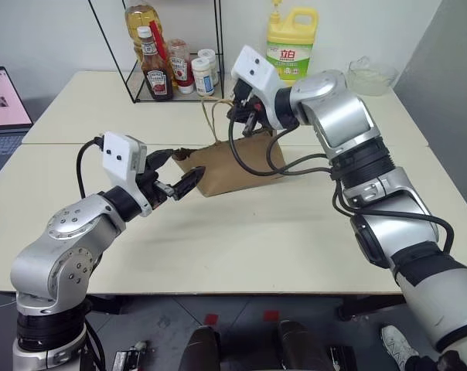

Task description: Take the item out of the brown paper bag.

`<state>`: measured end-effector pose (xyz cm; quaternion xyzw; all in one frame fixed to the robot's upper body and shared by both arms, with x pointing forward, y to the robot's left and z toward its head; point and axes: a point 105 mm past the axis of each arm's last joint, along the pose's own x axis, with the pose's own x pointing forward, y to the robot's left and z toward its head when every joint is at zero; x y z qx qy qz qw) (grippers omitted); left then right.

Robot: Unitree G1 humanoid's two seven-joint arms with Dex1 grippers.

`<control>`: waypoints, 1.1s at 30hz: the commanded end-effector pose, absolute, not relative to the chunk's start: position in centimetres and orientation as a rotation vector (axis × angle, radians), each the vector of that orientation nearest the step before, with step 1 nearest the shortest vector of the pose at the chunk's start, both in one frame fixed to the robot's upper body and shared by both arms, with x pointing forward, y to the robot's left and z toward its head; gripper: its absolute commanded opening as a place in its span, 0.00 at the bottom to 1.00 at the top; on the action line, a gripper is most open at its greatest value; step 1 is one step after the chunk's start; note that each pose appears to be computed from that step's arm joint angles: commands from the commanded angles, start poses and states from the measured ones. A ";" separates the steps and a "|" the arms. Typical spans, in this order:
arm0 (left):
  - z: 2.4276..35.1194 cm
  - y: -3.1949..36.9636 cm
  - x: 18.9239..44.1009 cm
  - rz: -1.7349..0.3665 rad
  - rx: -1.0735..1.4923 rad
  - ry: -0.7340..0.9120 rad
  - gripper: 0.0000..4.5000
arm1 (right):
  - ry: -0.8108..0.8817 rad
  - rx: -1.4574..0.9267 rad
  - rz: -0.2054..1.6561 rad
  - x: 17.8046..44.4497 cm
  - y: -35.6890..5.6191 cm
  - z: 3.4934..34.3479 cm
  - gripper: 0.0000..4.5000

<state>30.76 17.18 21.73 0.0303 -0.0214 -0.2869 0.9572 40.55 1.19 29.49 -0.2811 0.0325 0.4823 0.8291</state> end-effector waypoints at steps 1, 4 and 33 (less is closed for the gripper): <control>22.9 17.1 30.7 -0.580 0.078 -0.096 1.00 | 0.014 -0.527 1.044 39.4 1.9 32.3 0.01; 23.0 17.1 30.8 -0.580 0.079 -0.098 1.00 | 0.048 -0.517 1.022 39.8 1.5 31.6 0.01; 22.9 17.1 31.6 -0.600 0.095 -0.089 1.00 | 0.070 -0.568 1.017 39.4 -3.5 29.0 1.00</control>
